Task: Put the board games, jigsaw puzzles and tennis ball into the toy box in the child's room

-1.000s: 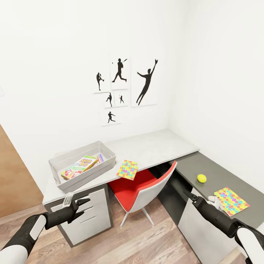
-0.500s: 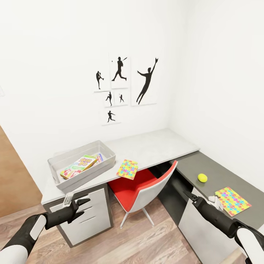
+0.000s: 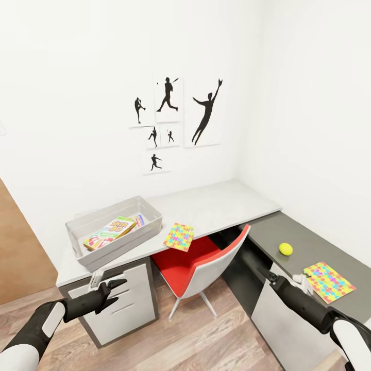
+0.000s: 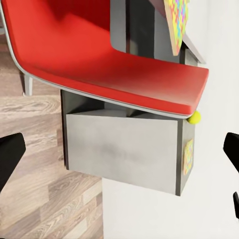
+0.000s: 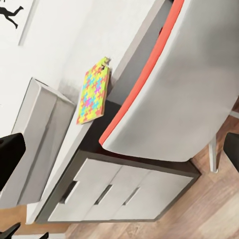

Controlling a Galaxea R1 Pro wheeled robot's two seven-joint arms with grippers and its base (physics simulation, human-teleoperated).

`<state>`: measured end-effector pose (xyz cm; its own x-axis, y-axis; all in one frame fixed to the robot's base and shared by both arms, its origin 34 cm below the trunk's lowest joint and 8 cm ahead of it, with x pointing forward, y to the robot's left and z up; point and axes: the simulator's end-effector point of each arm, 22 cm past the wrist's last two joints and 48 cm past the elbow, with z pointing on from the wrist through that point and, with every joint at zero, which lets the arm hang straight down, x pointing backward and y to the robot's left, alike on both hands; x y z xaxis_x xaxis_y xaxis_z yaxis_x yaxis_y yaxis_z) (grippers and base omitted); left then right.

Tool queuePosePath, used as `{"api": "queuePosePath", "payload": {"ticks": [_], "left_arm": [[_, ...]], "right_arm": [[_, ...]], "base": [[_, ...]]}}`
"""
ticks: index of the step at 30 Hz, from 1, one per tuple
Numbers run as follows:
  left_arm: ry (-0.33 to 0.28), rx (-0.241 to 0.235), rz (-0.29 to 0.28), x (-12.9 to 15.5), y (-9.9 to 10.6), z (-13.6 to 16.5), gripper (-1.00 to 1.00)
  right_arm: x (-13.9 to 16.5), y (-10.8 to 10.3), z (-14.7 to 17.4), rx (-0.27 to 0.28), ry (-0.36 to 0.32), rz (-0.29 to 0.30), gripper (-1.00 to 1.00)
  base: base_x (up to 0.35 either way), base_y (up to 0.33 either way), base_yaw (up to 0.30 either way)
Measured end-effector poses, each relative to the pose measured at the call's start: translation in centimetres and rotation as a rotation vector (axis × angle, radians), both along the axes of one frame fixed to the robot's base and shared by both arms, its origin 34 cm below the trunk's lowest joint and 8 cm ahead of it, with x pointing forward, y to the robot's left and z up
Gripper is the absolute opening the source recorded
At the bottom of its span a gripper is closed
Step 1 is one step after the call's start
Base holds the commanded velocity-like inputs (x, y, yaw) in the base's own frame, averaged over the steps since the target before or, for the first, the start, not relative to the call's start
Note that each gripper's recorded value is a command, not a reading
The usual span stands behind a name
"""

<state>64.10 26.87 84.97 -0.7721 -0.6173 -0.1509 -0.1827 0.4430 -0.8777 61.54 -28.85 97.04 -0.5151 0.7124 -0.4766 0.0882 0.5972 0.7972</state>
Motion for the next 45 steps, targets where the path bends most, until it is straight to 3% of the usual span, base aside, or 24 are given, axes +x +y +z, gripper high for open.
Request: {"api": "queuePosePath", "payload": {"ticks": [6, 13, 19, 45], "left_arm": [[-0.001, -0.006, -0.004, 0.2, -0.6, -0.6, 1.0], [-0.005, -0.029, -0.017, 0.4, -2.6, -1.4, 1.0], [-0.069, -0.012, -0.003, 1.3, -4.7, -2.4, 1.0], [-0.083, -0.034, 0.004, 1.8, -5.8, -5.8, 1.0]], "right_arm": [[0.2, 1.2, 0.8, 0.024, -0.044, 0.039, 1.0], [-0.1, 3.3, 2.1, 0.096, -0.107, 0.131, 1.0], [-0.4, 4.8, 3.8, 0.166, -0.193, 0.194, 1.0], [-0.1, 5.2, 1.2, 0.186, -0.217, 0.209, 1.0]], "base": [[0.0, 0.0, 0.0], [0.0, 0.0, 0.0], [0.0, 0.0, 0.0], [0.0, 0.0, 0.0]]}}
